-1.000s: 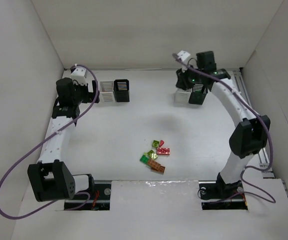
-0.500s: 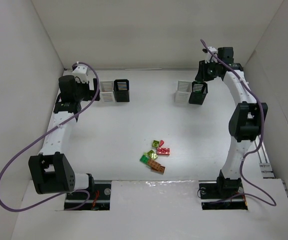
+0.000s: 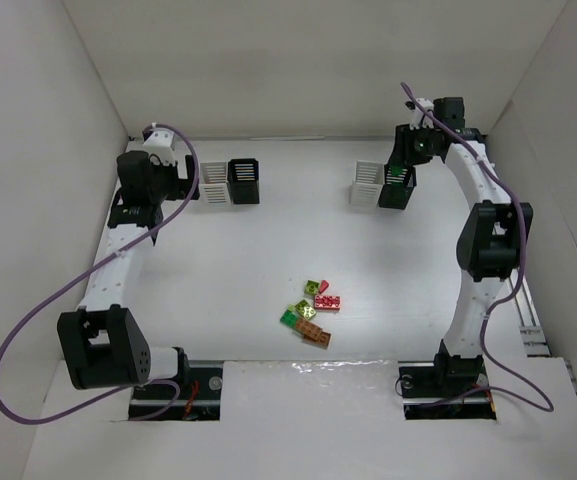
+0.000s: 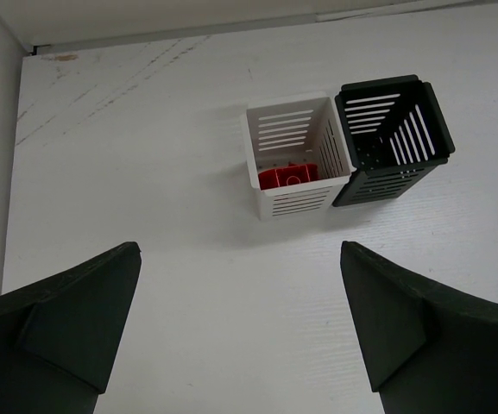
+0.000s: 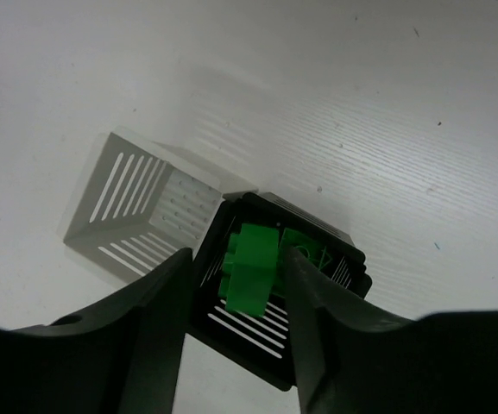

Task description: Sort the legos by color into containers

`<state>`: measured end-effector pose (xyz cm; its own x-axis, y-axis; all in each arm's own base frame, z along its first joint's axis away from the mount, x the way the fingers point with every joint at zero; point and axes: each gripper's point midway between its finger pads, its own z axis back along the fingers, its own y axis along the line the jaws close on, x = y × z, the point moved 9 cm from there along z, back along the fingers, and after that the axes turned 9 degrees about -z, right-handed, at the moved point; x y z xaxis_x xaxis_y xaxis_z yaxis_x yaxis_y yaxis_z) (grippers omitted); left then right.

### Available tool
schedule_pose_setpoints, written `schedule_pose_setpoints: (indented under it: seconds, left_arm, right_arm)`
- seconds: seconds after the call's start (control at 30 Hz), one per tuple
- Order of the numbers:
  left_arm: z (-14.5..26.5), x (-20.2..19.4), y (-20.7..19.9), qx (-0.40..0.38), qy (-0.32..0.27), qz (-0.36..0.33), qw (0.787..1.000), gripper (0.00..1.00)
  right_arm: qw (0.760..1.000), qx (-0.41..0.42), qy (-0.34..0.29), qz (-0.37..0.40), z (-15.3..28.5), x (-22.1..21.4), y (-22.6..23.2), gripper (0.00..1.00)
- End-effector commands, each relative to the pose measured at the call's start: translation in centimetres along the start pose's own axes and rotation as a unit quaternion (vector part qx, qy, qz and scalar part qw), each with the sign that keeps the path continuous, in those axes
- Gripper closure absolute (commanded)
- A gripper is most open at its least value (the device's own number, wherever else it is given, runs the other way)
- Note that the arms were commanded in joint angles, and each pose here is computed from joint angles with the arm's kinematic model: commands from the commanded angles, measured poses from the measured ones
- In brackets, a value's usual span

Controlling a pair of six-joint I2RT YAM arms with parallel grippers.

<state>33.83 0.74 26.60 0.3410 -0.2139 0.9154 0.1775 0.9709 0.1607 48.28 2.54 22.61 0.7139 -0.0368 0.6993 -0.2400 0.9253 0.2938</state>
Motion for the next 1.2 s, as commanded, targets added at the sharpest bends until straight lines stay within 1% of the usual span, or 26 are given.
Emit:
schedule_pose_setpoints:
  seconds: [0.0,0.03,0.1,0.13,0.2,0.27,0.3,0.33,0.37,0.4,0.47,0.5,0.53,0.57,0.6,0.63,0.67,0.7,0.73,0.77,0.8,0.83,0.93,0.97,1.03,1.17]
  left_arm:
    - [0.9,1.8,-0.3,-0.010,-0.055,0.002,0.998,0.00]
    - [0.6,1.5,-0.4,-0.011,-0.050,0.003,0.999,0.00]
    - [0.6,1.4,-0.6,-0.023,-0.047,0.004,0.999,0.00]
    - [0.6,1.4,-0.7,-0.033,-0.049,-0.005,0.998,0.00]
    - [1.7,2.1,-1.8,-0.099,-0.072,-0.031,0.992,0.00]
    - [2.4,2.6,-3.6,-0.169,-0.089,-0.081,0.978,0.00]
    - [2.9,2.4,-5.0,-0.221,-0.074,-0.092,0.968,0.00]
    - [3.3,3.0,-6.0,-0.244,-0.077,-0.107,0.961,0.00]
    - [3.2,2.5,-7.3,-0.275,-0.066,-0.116,0.952,0.00]
    - [3.7,2.2,-10.0,-0.322,-0.060,-0.143,0.934,0.00]
    - [4.2,1.9,-12.9,-0.349,-0.054,-0.166,0.921,0.00]
    - [5.1,2.1,-16.0,-0.385,-0.063,-0.190,0.901,0.00]
    - [5.4,1.2,-17.3,-0.401,-0.055,-0.206,0.891,0.01]
    - [5.7,0.7,-18.6,-0.420,-0.050,-0.213,0.881,0.05]
    - [5.7,0.0,-19.7,-0.436,-0.039,-0.217,0.873,0.07]
    - [6.3,-0.5,-21.3,-0.468,-0.037,-0.228,0.853,0.10]
    - [6.4,-1.0,-22.1,-0.482,-0.032,-0.242,0.842,0.12]
    - [6.7,-1.2,-23.1,-0.499,-0.036,-0.255,0.828,0.16]
    - [7.6,-2.0,-25.1,-0.529,-0.033,-0.277,0.802,0.18]
    - [8.1,-2.6,-26.1,-0.539,-0.027,-0.296,0.788,0.19]
    - [8.4,-3.0,-27.2,-0.548,-0.037,-0.324,0.770,0.19]
    - [9.4,-4.1,-29.2,-0.574,-0.032,-0.350,0.740,0.21]
    - [10.3,-5.7,-31.6,-0.594,-0.036,-0.398,0.698,0.22]
    - [10.5,-6.6,-32.8,-0.607,-0.040,-0.418,0.675,0.22]
    - [10.0,-7.4,-33.5,-0.612,-0.037,-0.430,0.662,0.22]
    - [8.5,-7.6,-35.0,-0.612,-0.041,-0.437,0.658,0.23]
  right_arm:
    - [1.000,-0.005,-0.019,0.003,1.0,0.8,0.2,0.47]
    - [1.000,-0.005,-0.024,0.009,1.4,1.0,0.4,0.42]
    - [1.000,-0.005,-0.020,0.007,1.3,0.8,0.3,0.38]
    - [0.999,-0.005,-0.029,0.016,2.1,1.2,0.6,0.35]
    - [0.999,0.005,-0.041,0.021,3.1,1.8,1.2,0.35]
    - [0.997,0.018,-0.062,0.031,5.6,2.4,2.5,0.34]
    - [0.996,0.019,-0.078,0.033,6.7,2.8,3.0,0.33]
    - [0.995,0.024,-0.086,0.038,7.5,2.8,3.4,0.33]
    - [0.993,0.026,-0.108,0.041,9.8,3.3,4.5,0.32]
    - [0.991,0.026,-0.119,0.046,10.6,3.4,4.8,0.32]
    - [0.992,0.018,-0.122,0.036,12.0,2.7,4.4,0.30]
    - [0.990,0.019,-0.134,0.041,13.4,2.6,5.0,0.30]
    - [0.990,0.013,-0.135,0.031,14.0,2.3,4.6,0.30]
    - [0.992,-0.003,-0.126,0.016,14.1,1.2,3.4,0.30]
    - [0.991,-0.008,-0.132,0.003,15.2,0.7,3.3,0.30]
    - [0.990,-0.009,-0.138,-0.005,15.7,0.3,2.9,0.30]
    - [0.990,-0.016,-0.141,-0.019,16.2,-0.3,1.9,0.30]
    - [0.991,-0.018,-0.129,-0.038,15.9,-1.7,1.1,0.30]
    - [0.989,-0.015,-0.142,-0.041,17.0,-2.2,1.2,0.30]
    - [0.987,-0.013,-0.155,-0.038,17.4,-2.4,1.0,0.29]
    - [0.986,-0.021,-0.163,-0.041,17.9,-2.8,0.5,0.29]
    - [0.985,-0.028,-0.163,-0.042,18.4,-3.6,0.8,0.27]
    - [0.984,-0.042,-0.172,-0.034,19.1,-3.5,0.9,0.27]
    - [0.984,-0.045,-0.168,-0.039,19.2,-3.7,0.6,0.26]
    - [0.984,-0.032,-0.172,-0.034,19.4,-3.4,1.0,0.26]
    - [0.985,-0.033,-0.169,-0.032,19.6,-3.1,1.0,0.26]
